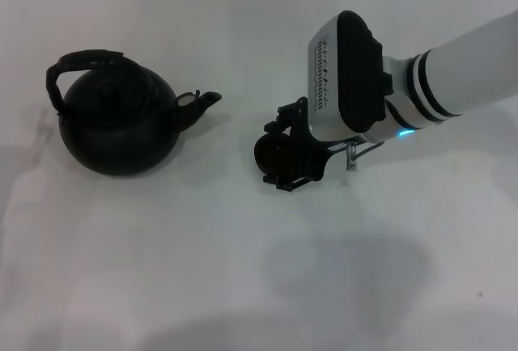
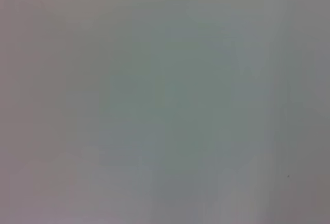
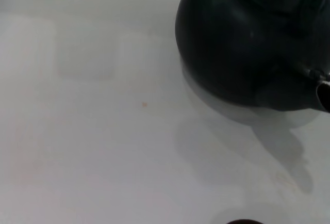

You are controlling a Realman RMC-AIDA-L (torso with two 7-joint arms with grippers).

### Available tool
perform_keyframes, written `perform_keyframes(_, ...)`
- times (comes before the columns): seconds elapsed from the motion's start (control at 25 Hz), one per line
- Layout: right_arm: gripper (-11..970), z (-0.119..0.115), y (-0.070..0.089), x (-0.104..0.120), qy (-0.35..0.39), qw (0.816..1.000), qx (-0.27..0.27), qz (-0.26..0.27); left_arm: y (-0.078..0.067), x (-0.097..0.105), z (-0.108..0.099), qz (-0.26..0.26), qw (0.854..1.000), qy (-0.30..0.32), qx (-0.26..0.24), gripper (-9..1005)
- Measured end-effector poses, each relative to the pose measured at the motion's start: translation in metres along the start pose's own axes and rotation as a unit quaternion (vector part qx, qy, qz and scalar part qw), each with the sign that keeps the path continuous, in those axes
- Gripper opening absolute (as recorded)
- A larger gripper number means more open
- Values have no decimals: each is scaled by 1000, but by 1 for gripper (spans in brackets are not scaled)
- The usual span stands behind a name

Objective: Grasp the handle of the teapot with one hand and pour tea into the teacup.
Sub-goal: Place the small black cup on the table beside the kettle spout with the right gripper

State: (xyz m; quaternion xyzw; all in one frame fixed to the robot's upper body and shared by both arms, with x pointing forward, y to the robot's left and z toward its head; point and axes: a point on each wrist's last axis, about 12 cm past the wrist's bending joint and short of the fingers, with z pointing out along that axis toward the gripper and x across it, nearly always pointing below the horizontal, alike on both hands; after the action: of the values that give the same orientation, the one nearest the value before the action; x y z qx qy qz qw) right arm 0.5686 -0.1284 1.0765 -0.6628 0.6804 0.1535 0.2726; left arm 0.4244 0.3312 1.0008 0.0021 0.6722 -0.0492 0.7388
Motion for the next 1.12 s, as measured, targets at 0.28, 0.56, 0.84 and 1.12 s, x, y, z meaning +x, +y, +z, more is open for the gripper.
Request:
perform_keyframes(0.28, 810, -1, -1, -1, -6, 1000, 0, 4, 0, 0, 0, 0, 1000, 0, 0, 878)
perform_keyframes(0.56, 834, -3, -2, -2, -11, 1000, -2, 7, 0, 0, -1, 0, 1000, 1, -1, 878)
perform_keyframes(0.84, 846, -14, -6, -3, -45, 998, -15, 33, 0, 0, -1, 0, 1000, 0, -1, 877)
perform_keyframes(1.12, 856, -28, -9, -1, -88, 995, -23, 51, 1, 0, -2, 0, 1000, 1, -2, 877)
